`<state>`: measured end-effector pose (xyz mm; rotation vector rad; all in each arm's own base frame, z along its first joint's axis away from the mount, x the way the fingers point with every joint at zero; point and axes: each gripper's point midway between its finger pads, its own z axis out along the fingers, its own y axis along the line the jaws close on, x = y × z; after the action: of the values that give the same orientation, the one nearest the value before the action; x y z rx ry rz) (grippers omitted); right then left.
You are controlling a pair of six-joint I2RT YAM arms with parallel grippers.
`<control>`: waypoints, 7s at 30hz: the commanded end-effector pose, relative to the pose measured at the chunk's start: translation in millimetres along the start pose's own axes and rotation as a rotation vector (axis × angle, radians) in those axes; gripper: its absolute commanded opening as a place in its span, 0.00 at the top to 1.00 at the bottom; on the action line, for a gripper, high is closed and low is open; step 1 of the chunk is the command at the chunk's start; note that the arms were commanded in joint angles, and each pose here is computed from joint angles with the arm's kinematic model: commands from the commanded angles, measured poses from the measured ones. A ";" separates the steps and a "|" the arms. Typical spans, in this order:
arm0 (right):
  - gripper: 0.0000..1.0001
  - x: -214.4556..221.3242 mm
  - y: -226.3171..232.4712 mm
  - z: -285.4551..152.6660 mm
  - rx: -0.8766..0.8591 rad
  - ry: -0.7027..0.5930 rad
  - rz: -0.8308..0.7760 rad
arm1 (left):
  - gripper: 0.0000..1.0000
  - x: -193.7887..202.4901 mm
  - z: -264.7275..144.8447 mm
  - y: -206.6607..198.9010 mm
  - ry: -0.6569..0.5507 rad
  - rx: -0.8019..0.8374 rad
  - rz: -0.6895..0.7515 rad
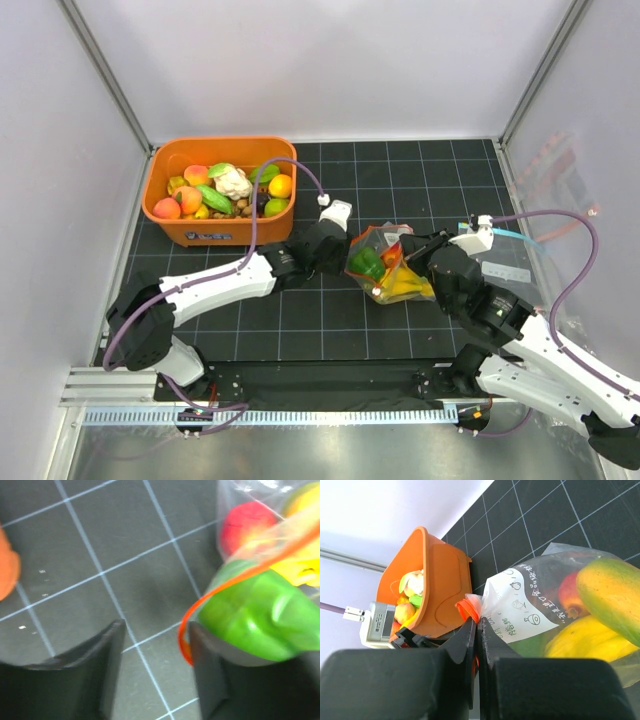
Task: Place the food in the zip-top bag and seal the zipper
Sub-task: Place the fake vegetable in the zipper food storage bag, then pick up the fake vegetable from the bin, then place the fake vegetable in the zipper food storage bag.
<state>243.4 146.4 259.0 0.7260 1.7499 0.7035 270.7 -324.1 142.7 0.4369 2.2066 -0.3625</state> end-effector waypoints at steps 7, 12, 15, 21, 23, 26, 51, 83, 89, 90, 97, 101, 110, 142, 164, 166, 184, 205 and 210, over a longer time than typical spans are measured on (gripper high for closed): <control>0.99 -11.0 18.1 2.2 -0.029 -0.034 0.010 | 1.00 -25.2 -13.5 -20.8 -0.088 0.121 -0.036; 0.99 -3.8 17.7 10.9 0.009 -0.016 -0.063 | 1.00 -55.5 -65.9 -10.8 -0.198 0.158 -0.071; 0.99 11.2 18.9 21.7 0.057 0.039 -0.135 | 1.00 -70.7 -108.9 -18.5 -0.263 0.283 -0.127; 0.99 23.4 20.6 29.2 0.109 0.104 -0.237 | 1.00 -76.6 -133.7 -7.1 -0.336 0.295 -0.144; 0.99 18.0 23.2 26.1 0.089 0.091 -0.242 | 1.00 -75.9 -127.8 -5.3 -0.318 0.268 -0.138; 0.99 6.4 28.5 18.0 0.036 0.061 -0.237 | 1.00 -72.6 -122.6 -7.6 -0.290 0.266 -0.132; 0.99 10.6 24.2 21.5 -0.007 0.056 -0.355 | 0.09 -76.1 -103.4 52.2 -0.317 0.046 -0.181; 0.99 25.8 30.9 22.8 -0.100 0.097 -0.406 | 0.00 -153.9 -92.0 246.7 -0.427 -0.646 -0.534; 0.99 28.1 31.3 23.2 -0.104 0.106 -0.408 | 0.00 -162.3 -83.9 291.3 -0.246 -0.729 -0.408; 0.99 28.7 32.0 23.0 -0.108 0.109 -0.405 | 0.00 -161.8 -85.2 297.9 -0.204 -0.747 -0.318; 0.99 32.9 32.1 25.5 -0.107 0.119 -0.410 | 0.00 -142.7 -76.7 335.1 -0.039 -0.901 -0.101; 0.99 36.8 32.9 26.5 -0.113 0.132 -0.409 | 0.00 -125.6 -57.4 345.1 0.016 -0.929 -0.027; 0.99 45.3 29.2 32.4 -0.098 0.149 -0.421 | 0.00 -123.4 -14.5 353.9 -0.014 -0.717 -0.259; 0.99 55.7 33.9 33.3 -0.127 0.190 -0.420 | 0.10 -87.7 90.5 406.3 0.269 -0.436 0.020; 0.99 52.0 32.8 31.6 -0.125 0.177 -0.417 | 1.00 -136.4 48.2 376.9 0.131 -0.427 -0.092; 0.99 51.7 33.5 31.3 -0.128 0.177 -0.415 | 1.00 -148.8 35.0 369.4 0.081 -0.432 -0.086; 0.99 53.9 33.0 31.9 -0.128 0.183 -0.413 | 1.00 -216.7 -58.2 281.3 -0.282 -0.165 -0.290; 0.99 53.4 34.2 32.2 -0.131 0.180 -0.417 | 1.00 -226.0 -132.5 92.6 -0.372 0.272 -0.186; 0.99 48.9 35.0 29.5 -0.135 0.170 -0.414 | 1.00 -207.5 -158.2 28.1 -0.370 0.421 -0.141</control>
<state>261.8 211.3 230.6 0.1918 1.9668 0.5767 325.0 -253.4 367.8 0.3492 1.9192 -0.8076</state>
